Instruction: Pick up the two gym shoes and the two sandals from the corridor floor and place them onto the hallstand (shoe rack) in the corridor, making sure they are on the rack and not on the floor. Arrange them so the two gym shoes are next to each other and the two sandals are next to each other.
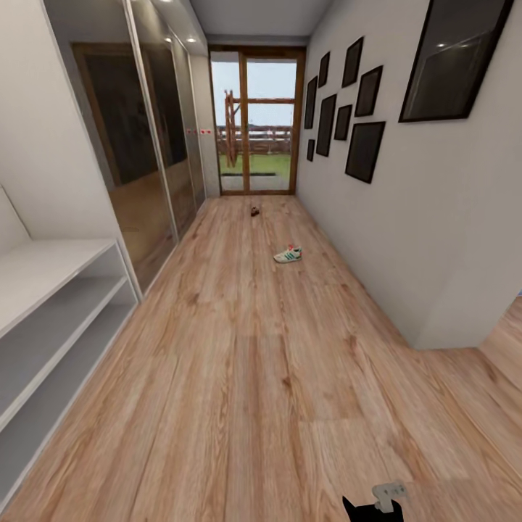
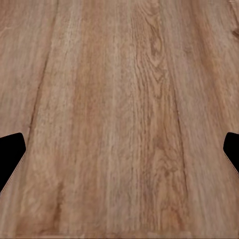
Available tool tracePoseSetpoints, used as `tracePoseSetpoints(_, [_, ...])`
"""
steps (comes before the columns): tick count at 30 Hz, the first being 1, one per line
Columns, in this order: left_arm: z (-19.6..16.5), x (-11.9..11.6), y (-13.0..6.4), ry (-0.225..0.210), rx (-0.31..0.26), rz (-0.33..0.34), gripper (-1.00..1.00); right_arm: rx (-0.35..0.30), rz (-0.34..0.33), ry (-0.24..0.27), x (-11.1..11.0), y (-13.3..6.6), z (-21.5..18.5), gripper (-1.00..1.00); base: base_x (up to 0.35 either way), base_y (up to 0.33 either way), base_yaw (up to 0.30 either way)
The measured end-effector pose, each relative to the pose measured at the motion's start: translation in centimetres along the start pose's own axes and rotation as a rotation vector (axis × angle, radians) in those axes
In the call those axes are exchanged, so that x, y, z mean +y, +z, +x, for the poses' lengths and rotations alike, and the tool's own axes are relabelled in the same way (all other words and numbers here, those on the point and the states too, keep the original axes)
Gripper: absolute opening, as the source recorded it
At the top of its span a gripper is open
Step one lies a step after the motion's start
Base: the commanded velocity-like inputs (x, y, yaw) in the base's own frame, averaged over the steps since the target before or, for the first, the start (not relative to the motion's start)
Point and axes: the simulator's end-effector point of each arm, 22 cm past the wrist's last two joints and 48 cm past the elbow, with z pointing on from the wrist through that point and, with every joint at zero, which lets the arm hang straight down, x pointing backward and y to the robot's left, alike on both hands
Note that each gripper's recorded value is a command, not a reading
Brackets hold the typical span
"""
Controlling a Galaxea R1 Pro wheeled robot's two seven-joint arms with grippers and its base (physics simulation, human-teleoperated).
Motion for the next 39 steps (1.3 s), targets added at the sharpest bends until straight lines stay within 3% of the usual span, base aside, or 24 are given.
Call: tracePoseSetpoints(39, [0.0, -0.01, 0.0, 0.0, 0.0, 0.0, 1.0, 0.0, 0.0, 0.0, -0.02, -0.02, 0.04, 1.0, 0.338, 0.0, 0.0])
